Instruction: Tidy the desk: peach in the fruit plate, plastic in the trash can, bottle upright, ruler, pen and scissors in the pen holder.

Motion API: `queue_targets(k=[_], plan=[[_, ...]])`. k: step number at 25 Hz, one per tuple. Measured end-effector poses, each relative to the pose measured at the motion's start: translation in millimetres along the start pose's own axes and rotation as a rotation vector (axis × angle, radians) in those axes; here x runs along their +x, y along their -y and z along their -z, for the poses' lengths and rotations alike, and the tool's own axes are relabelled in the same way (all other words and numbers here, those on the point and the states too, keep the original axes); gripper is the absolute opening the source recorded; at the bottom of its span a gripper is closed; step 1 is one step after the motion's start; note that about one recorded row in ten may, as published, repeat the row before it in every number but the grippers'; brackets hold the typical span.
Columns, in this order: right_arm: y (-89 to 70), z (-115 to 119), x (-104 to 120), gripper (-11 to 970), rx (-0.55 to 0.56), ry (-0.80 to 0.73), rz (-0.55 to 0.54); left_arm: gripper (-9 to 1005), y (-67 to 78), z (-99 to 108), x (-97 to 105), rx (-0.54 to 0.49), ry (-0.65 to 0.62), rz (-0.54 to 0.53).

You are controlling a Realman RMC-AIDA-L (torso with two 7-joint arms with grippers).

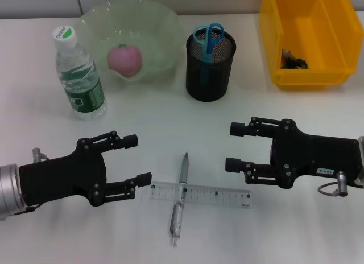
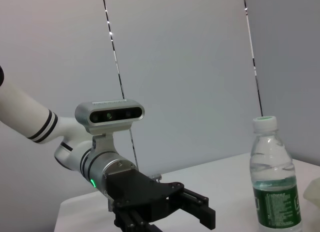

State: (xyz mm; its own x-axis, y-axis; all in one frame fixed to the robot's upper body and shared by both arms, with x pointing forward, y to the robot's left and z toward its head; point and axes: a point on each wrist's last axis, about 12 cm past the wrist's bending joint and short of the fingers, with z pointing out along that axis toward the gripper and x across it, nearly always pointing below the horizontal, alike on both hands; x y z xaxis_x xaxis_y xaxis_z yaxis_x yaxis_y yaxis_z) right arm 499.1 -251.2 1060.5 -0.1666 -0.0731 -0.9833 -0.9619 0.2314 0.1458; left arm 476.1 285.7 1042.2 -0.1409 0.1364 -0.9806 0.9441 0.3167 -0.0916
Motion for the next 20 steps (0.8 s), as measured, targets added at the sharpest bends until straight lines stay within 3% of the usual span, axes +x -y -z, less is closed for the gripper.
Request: queue_targets(k=[20], plan=[[1.2,-3.2,-1.7,711,-0.024,-0.018,-0.017,798,2.7,1.1,2.6,0.016,-0.018,0.008]])
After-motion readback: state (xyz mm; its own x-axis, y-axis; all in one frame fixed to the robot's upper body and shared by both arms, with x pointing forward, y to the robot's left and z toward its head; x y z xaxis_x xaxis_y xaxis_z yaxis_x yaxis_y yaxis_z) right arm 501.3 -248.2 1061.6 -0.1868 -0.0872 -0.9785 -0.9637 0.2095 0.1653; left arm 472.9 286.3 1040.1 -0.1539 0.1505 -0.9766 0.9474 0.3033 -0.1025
